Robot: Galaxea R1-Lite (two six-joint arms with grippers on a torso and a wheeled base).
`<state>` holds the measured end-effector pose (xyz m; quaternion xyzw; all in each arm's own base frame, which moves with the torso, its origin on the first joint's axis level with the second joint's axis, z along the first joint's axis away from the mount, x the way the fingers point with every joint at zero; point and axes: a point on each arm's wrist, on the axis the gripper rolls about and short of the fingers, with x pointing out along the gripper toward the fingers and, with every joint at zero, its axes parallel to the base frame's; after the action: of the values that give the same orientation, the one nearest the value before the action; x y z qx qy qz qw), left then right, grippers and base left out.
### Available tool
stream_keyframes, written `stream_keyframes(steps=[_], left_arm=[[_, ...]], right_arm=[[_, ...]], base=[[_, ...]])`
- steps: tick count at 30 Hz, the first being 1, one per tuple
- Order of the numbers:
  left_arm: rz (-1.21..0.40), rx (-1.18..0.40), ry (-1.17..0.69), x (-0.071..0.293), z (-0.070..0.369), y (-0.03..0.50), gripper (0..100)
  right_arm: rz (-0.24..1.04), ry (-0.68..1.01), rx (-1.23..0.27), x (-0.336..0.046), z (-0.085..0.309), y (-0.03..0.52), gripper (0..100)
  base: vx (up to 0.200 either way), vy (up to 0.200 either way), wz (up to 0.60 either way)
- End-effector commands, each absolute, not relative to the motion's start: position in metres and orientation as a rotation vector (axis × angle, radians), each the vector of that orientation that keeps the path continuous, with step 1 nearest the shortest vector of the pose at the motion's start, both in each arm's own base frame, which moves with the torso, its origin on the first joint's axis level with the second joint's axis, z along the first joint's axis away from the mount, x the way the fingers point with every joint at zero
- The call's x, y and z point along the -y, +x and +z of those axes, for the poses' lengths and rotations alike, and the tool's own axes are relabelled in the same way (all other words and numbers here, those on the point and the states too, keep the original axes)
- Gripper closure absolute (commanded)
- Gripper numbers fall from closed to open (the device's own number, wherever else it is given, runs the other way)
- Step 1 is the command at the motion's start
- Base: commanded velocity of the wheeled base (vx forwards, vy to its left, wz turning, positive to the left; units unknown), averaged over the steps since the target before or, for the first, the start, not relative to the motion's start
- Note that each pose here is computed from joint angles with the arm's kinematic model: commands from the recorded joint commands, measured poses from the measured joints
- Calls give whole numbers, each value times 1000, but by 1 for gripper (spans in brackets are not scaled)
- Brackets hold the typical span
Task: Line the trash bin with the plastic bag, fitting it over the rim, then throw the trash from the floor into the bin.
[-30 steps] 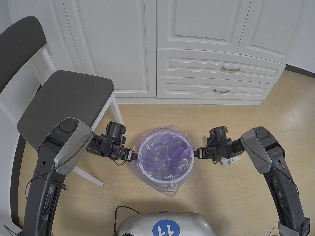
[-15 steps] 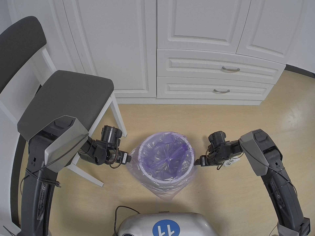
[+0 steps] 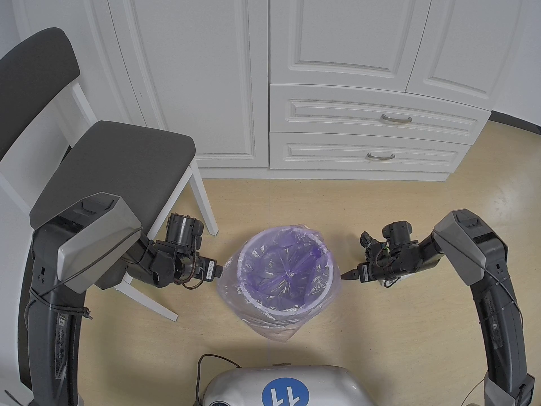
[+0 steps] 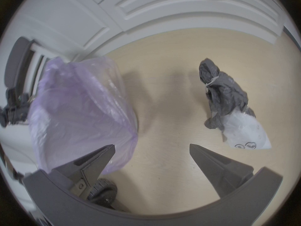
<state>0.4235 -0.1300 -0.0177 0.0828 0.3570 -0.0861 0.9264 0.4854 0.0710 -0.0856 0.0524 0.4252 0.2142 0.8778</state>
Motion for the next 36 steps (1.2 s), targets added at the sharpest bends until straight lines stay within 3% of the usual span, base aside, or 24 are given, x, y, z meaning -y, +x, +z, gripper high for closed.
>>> stream_keyframes(steps=[1, 9, 15, 21, 32, 36], left_arm=[[-187, -723, 175, 128, 7, 399, 0], [-193, -731, 168, 125, 15, 385, 0], [-192, -705, 166, 124, 20, 378, 0], [-217, -688, 169, 132, 21, 370, 0], [-223, -665, 167, 133, 15, 363, 0], [-223, -667, 167, 133, 15, 363, 0]], right_arm=[[512, 76, -802, -45, -52, 475, 0], [516, 77, -804, -47, -52, 475, 0], [555, 117, -859, -94, -47, 466, 0], [369, 79, -815, -110, -67, 491, 0], [274, 445, -651, -125, -30, 531, 0], [251, 522, -672, -132, -35, 529, 0]], base=[[0, 0, 0], [0, 0, 0], [0, 0, 0], [0, 0, 0], [0, 0, 0], [0, 0, 0]])
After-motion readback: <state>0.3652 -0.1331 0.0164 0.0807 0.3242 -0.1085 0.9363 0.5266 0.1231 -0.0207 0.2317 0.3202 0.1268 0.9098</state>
